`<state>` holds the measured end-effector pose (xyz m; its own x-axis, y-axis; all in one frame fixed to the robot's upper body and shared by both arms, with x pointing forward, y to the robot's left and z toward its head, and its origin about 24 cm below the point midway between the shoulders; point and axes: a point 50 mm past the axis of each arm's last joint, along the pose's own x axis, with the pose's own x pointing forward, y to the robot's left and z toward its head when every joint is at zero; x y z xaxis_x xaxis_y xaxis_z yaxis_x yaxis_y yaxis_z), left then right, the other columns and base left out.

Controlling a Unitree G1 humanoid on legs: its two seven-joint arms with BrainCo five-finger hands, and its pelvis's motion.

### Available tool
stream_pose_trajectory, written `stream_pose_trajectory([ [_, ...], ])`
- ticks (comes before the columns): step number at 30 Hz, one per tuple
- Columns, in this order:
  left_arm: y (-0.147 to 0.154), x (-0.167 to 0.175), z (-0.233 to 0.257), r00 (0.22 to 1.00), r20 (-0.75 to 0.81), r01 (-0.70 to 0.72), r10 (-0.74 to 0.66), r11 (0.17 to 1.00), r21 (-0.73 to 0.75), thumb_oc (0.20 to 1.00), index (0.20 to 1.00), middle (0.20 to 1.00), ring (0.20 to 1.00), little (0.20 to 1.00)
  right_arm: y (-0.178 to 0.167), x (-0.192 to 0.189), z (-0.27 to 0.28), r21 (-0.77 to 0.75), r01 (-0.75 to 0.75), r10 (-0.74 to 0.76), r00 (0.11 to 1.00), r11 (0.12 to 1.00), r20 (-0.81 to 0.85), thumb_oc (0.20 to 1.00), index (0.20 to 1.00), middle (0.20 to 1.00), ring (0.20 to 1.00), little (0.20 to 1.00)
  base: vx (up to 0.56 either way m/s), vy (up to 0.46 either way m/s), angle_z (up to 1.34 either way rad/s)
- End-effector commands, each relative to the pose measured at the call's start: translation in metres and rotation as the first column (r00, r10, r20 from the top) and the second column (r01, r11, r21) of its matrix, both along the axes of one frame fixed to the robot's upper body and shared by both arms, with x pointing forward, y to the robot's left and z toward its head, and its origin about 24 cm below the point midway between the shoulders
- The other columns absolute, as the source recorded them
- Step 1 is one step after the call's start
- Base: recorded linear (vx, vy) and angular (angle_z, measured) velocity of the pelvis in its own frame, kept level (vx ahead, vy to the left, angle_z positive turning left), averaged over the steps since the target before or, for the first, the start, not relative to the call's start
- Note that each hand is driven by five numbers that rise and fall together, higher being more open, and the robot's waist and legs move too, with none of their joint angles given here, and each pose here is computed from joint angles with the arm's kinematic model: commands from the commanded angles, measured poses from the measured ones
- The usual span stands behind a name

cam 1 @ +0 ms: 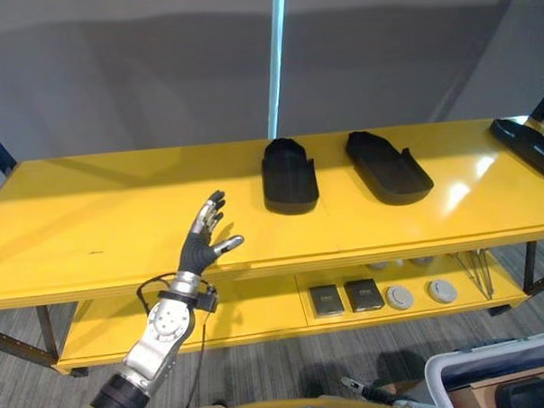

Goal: Move parts from the plastic box to the shelf.

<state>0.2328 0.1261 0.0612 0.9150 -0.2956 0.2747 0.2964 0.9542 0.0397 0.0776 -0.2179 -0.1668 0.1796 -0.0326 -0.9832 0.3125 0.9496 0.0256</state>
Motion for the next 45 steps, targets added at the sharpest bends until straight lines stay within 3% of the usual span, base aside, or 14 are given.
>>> stream_pose_trajectory([
  [1,-0.02,0.01,0.046,0.962,0.246,0.124,-0.12,0.992,-0.002,1.0,1.0,1.0,1.0,1.0,-0.012,0.005,0.003,-0.04,0.083,-0.083,0.996,0.996,-0.012,1.0,1.0,1.0,1.0,1.0,-0.06,0.166,-0.39],
  [5,-0.026,0.019,0.057,0.953,0.28,0.109,-0.116,0.993,0.041,1.0,1.0,1.0,1.0,1.0,-0.012,-0.014,-0.001,-0.03,0.1,-0.101,0.994,0.995,-0.042,1.0,1.0,1.0,1.0,1.0,-0.15,0.13,-0.77],
  [11,-0.003,0.039,0.056,0.949,0.286,-0.144,0.131,0.989,0.024,1.0,1.0,1.0,1.0,1.0,-0.005,-0.039,-0.006,-0.019,-0.022,0.02,0.996,1.0,-0.086,1.0,1.0,1.0,1.0,1.0,-0.35,0.071,-1.98],
  [14,-0.002,0.04,0.045,0.96,0.217,-0.178,0.175,0.984,-0.007,1.0,1.0,1.0,1.0,1.0,-0.008,-0.036,-0.005,-0.023,-0.047,0.046,0.997,0.999,-0.06,1.0,1.0,1.0,1.0,1.0,-0.2,-0.313,-2.95],
  [21,0.013,0.046,-0.015,0.978,-0.058,-0.188,0.2,0.969,0.16,1.0,1.0,1.0,1.0,1.0,-0.034,-0.007,0.007,-0.144,-0.18,0.187,0.982,0.973,0.036,1.0,1.0,1.0,1.0,1.0,0.04,-0.184,-0.61],
  [24,0.03,0.044,-0.041,0.948,-0.201,-0.21,0.246,0.96,0.183,1.0,1.0,1.0,1.0,1.0,-0.047,0.006,0.013,-0.181,-0.17,0.187,0.979,0.969,0.081,1.0,1.0,1.0,1.0,1.0,0.14,0.093,-0.58],
  [28,0.049,0.03,-0.078,0.877,-0.351,-0.244,0.329,0.933,0.265,1.0,1.0,1.0,1.0,1.0,-0.056,0.036,0.025,-0.302,-0.274,0.332,0.93,0.913,0.16,1.0,1.0,1.0,1.0,1.0,0.18,0.118,-1.09],
  [32,0.064,0.016,-0.111,0.784,-0.488,-0.225,0.383,0.909,0.352,1.0,1.0,1.0,1.0,1.0,-0.06,0.072,0.045,-0.399,-0.204,0.357,0.862,0.894,0.359,1.0,1.0,1.0,1.0,1.0,0.13,0.099,-0.41],
  [34,0.071,0.002,-0.131,0.737,-0.545,-0.181,0.4,0.894,0.41,1.0,1.0,1.0,1.0,1.0,-0.059,0.099,0.065,-0.442,-0.104,0.348,0.782,0.891,0.517,1.0,1.0,1.0,1.0,1.0,0.14,0.122,-0.1],
  [36,0.083,-0.021,-0.152,0.665,-0.61,-0.153,0.43,0.878,0.453,1.0,1.0,1.0,1.0,1.0,-0.051,0.131,0.1,-0.486,-0.015,0.38,0.646,0.874,0.662,1.0,1.0,1.0,1.0,1.0,0.17,0.149,-0.17],
  [39,0.099,-0.043,-0.168,0.57,-0.673,-0.18,0.472,0.871,0.458,1.0,1.0,1.0,1.0,1.0,-0.049,0.157,0.14,-0.514,0.06,0.424,0.489,0.856,0.763,1.0,1.0,1.0,1.0,1.0,0.06,0.148,-0.17],
  [42,0.101,-0.05,-0.175,0.53,-0.716,-0.133,0.455,0.878,0.46,1.0,1.0,1.0,1.0,1.0,-0.053,0.18,0.176,-0.523,0.13,0.447,0.374,0.842,0.812,1.0,1.0,1.0,1.0,1.0,0.01,0.19,-0.08],
  [45,0.097,-0.051,-0.18,0.497,-0.755,-0.104,0.428,0.893,0.438,1.0,1.0,1.0,1.0,1.0,-0.059,0.203,0.205,-0.543,0.193,0.466,0.334,0.817,0.819,1.0,1.0,1.0,1.0,1.0,-0.02,0.268,-0.1],
])
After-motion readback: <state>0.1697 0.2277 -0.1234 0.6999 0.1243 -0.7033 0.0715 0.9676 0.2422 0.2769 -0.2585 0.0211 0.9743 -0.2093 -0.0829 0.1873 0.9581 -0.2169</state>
